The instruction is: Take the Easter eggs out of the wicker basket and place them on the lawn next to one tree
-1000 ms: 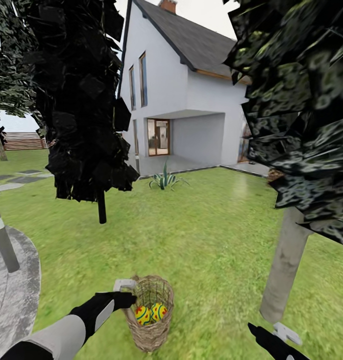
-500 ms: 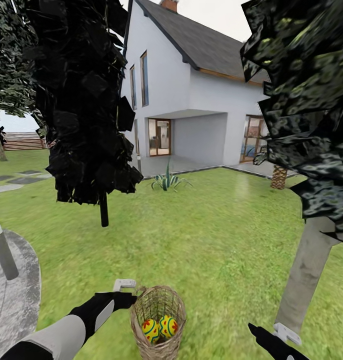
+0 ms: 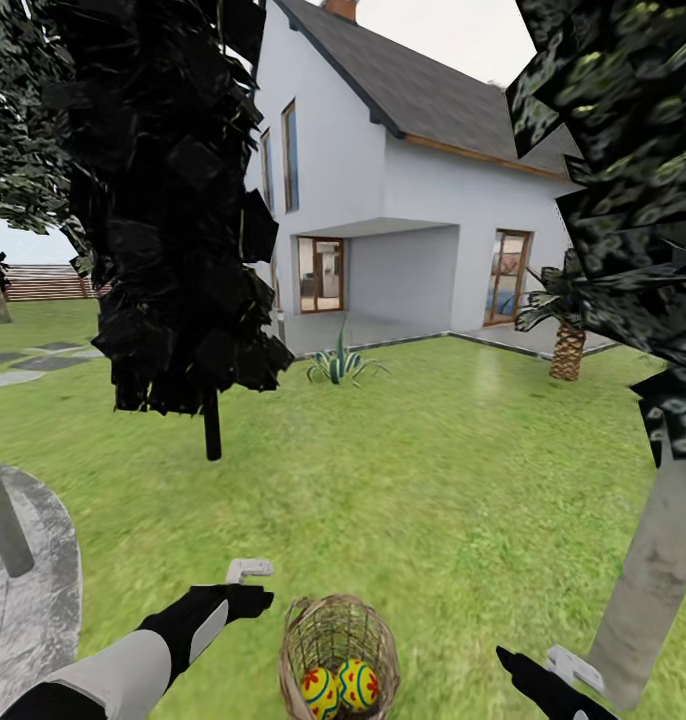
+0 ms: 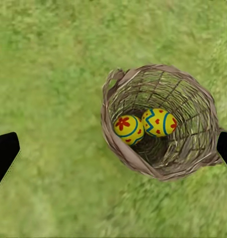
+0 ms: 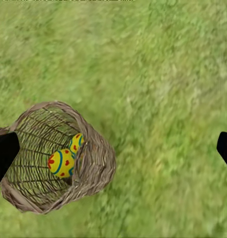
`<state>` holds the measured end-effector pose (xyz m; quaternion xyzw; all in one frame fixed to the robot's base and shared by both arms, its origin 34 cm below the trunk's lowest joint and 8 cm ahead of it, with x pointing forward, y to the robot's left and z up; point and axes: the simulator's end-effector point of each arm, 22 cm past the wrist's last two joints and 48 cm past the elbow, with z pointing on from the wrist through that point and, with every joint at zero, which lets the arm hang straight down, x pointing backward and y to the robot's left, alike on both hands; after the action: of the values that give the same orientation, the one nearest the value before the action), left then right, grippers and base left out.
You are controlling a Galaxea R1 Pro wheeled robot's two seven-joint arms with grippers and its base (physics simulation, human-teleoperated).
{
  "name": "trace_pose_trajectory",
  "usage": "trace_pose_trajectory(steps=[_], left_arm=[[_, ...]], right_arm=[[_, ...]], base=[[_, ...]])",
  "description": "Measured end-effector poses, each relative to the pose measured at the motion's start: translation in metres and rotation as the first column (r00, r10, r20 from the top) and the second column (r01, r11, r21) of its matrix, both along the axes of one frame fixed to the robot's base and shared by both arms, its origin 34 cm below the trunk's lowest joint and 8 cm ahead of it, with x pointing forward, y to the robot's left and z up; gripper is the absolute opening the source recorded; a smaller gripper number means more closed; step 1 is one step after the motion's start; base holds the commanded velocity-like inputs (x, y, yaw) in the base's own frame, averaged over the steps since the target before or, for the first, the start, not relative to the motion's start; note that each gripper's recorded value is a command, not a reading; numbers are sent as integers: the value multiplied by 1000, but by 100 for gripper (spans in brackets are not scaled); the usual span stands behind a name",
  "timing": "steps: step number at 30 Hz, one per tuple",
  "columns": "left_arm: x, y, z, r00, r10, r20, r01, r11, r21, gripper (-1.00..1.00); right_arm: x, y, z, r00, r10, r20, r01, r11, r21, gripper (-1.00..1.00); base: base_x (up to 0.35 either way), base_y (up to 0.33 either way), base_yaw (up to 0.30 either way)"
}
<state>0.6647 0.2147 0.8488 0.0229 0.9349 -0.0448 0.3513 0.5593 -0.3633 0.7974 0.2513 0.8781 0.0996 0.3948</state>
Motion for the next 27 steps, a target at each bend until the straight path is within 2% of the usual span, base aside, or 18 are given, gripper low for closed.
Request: trace_pose_trajectory(steps=[11,27], left_arm=[[0,0,1,1000,0,2,0,1000,-1,100],[2,0,6,1000,0,10,0,1000,-1,100]], right_arm=[[1,0,1,1000,-1,3,1,1000,0,100],[2,0,4,1000,-1,10,1,1000,0,100]], base=[[214,236,-214],[23,292,-272]])
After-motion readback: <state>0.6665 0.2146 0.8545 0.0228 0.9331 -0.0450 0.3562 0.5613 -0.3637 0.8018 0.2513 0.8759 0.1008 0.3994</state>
